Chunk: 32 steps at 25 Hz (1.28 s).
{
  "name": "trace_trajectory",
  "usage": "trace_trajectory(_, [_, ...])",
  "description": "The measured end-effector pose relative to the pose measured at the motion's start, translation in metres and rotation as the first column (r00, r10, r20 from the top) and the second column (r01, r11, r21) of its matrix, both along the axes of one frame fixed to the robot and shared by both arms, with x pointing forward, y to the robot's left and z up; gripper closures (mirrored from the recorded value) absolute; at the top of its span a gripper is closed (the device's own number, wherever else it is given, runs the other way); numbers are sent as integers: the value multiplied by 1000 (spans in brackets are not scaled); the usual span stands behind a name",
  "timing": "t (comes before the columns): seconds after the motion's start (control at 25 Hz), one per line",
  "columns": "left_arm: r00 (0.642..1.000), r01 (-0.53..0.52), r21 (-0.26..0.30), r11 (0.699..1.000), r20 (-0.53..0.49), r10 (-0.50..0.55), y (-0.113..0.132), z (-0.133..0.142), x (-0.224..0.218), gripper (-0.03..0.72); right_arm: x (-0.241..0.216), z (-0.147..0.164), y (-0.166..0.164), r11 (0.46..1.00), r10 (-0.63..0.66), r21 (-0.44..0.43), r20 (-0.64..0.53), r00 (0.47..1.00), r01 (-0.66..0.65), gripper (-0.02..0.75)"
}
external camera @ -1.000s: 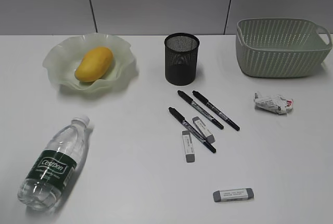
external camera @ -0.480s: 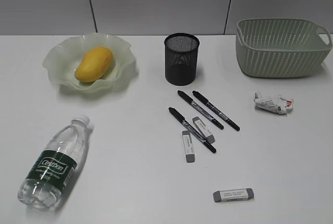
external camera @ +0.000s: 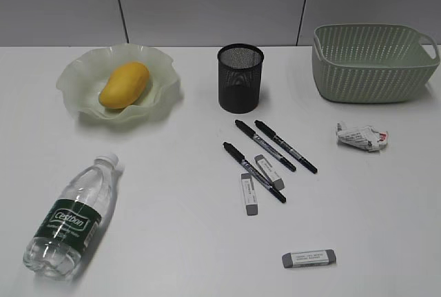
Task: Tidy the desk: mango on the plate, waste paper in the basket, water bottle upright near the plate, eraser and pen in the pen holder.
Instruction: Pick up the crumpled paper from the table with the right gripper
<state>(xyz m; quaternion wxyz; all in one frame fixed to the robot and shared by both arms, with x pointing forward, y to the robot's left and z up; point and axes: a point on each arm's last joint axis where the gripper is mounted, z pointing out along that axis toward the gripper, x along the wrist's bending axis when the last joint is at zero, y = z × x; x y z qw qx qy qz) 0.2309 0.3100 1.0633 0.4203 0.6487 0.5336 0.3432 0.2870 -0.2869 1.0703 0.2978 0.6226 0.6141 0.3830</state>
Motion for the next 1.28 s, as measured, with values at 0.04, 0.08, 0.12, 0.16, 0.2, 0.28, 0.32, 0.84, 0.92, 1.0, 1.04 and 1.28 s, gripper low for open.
trace_trajectory(0.04, [1000,0,0,1000,0,0,0,0,0,263,15,-1,0,1000,17,2,-49,999,-17,303])
trace_trajectory(0.08, [1000,0,0,1000,0,0,0,0,0,263,31,-3,-1,999,35,-1,-102,994,-36,303])
trace_trajectory(0.12, [1000,0,0,1000,0,0,0,0,0,263,47,-7,-2,999,52,-5,-157,986,-53,303])
trace_trajectory(0.16, [1000,0,0,1000,0,0,0,0,0,263,62,-10,-3,997,67,-10,-199,978,-70,303])
trace_trajectory(0.2, [1000,0,0,1000,0,0,0,0,0,263,79,-14,-4,997,77,-11,-250,965,-82,303])
trace_trajectory(0.28, [1000,-3,-1,1000,0,3,0,0,0,263,114,-26,-8,993,100,-21,-343,934,-114,303])
trace_trajectory(0.32, [1000,-6,-3,1000,0,6,0,0,0,263,132,-31,-10,992,108,-22,-381,918,-126,303])
trace_trajectory(0.84, [999,-41,-7,999,-1,41,-1,0,-1,263,295,-130,68,791,334,-263,-571,750,-553,262])
trace_trajectory(0.92, [999,-41,-7,999,-1,41,-1,0,-1,265,309,-142,70,774,335,-282,-577,745,-567,234])
trace_trajectory(1.0, [999,-41,-7,999,-1,41,-1,0,-1,277,320,-153,72,770,334,-282,-587,738,-573,225])
trace_trajectory(1.04, [999,-41,-7,999,-1,41,-1,0,-1,281,324,-159,73,768,333,-279,-595,731,-577,223])
trace_trajectory(1.28, [999,-41,-7,999,-1,41,-1,0,-1,292,326,-185,73,758,318,-246,-668,672,-604,524])
